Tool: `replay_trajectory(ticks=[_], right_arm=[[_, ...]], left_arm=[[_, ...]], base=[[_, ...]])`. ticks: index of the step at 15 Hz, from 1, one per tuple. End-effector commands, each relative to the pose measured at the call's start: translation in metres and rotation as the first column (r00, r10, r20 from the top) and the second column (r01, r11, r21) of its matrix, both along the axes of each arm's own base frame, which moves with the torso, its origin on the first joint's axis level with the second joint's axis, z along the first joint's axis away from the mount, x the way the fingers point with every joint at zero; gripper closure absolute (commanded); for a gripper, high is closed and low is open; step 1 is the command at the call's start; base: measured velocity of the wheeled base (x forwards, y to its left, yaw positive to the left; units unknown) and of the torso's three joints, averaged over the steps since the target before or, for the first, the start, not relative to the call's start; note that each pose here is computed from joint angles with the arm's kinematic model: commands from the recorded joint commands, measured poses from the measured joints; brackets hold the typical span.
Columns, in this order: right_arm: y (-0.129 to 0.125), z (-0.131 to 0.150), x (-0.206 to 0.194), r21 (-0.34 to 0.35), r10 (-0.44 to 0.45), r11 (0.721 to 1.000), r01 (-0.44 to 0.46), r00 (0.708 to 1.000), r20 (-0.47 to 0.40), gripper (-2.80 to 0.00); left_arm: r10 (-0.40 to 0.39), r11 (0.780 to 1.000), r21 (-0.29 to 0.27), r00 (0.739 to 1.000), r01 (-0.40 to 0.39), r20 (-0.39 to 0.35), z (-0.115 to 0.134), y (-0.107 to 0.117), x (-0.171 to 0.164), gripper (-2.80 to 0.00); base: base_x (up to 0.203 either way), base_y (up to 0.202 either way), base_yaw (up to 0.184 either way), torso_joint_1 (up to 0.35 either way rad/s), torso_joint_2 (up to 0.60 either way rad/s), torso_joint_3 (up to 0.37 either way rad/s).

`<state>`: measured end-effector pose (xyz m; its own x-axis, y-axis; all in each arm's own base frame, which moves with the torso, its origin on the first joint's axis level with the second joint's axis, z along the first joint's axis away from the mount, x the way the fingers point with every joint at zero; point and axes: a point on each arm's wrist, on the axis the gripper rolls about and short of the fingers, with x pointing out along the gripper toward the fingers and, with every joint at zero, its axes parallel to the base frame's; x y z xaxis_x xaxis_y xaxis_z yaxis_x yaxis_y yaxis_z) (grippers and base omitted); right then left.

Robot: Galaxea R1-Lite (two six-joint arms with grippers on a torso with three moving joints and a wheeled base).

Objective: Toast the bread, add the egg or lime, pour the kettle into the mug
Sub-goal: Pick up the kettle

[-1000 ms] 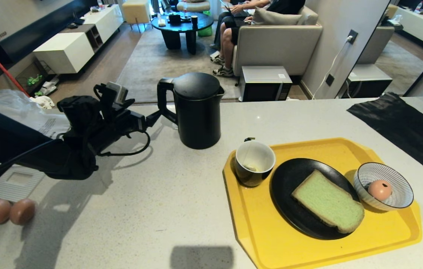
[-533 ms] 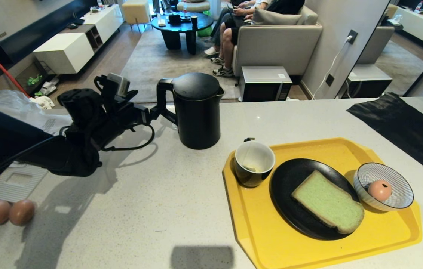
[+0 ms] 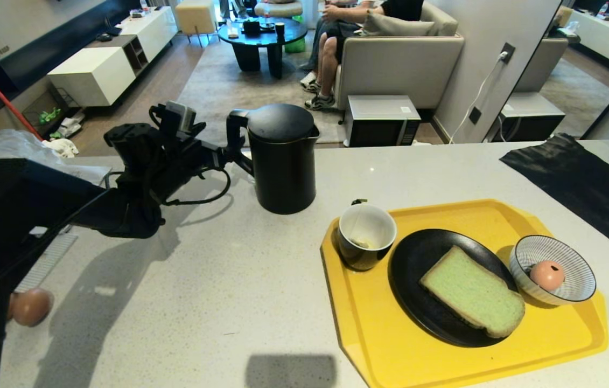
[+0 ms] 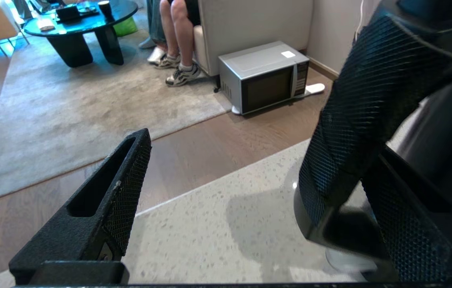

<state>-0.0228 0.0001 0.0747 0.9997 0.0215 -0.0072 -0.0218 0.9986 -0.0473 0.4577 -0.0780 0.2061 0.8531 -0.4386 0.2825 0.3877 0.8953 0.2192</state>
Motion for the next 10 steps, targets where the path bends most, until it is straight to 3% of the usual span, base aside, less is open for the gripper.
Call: replay_trajectory(ticks=[1, 7, 10], right_arm=[[0.000, 0.000, 0.000, 0.000, 0.001, 1.000, -0.001, 1.000, -0.001, 0.00], [0.000, 0.000, 0.000, 0.001, 0.002, 1.000, -0.002, 1.000, -0.002, 0.00], [0.000, 0.000, 0.000, 0.001, 0.002, 1.000, -0.002, 1.000, -0.001, 0.00]], left_arm=[[-0.011, 1.000, 0.000, 1.000, 0.011, -0.005, -0.011, -0.007, 0.012, -2.80], [-0.058, 0.998, -0.019, 0.998, 0.059, 0.035, 0.002, -0.030, 0.028, -2.80], [-0.059, 0.998, -0.019, 0.998, 0.060, 0.035, 0.002, -0.031, 0.027, -2.80]], base=[[0.000, 0.000, 0.000, 0.000, 0.00, 0.000], [0.000, 0.000, 0.000, 0.000, 0.00, 0.000], [0.000, 0.000, 0.000, 0.000, 0.00, 0.000]])
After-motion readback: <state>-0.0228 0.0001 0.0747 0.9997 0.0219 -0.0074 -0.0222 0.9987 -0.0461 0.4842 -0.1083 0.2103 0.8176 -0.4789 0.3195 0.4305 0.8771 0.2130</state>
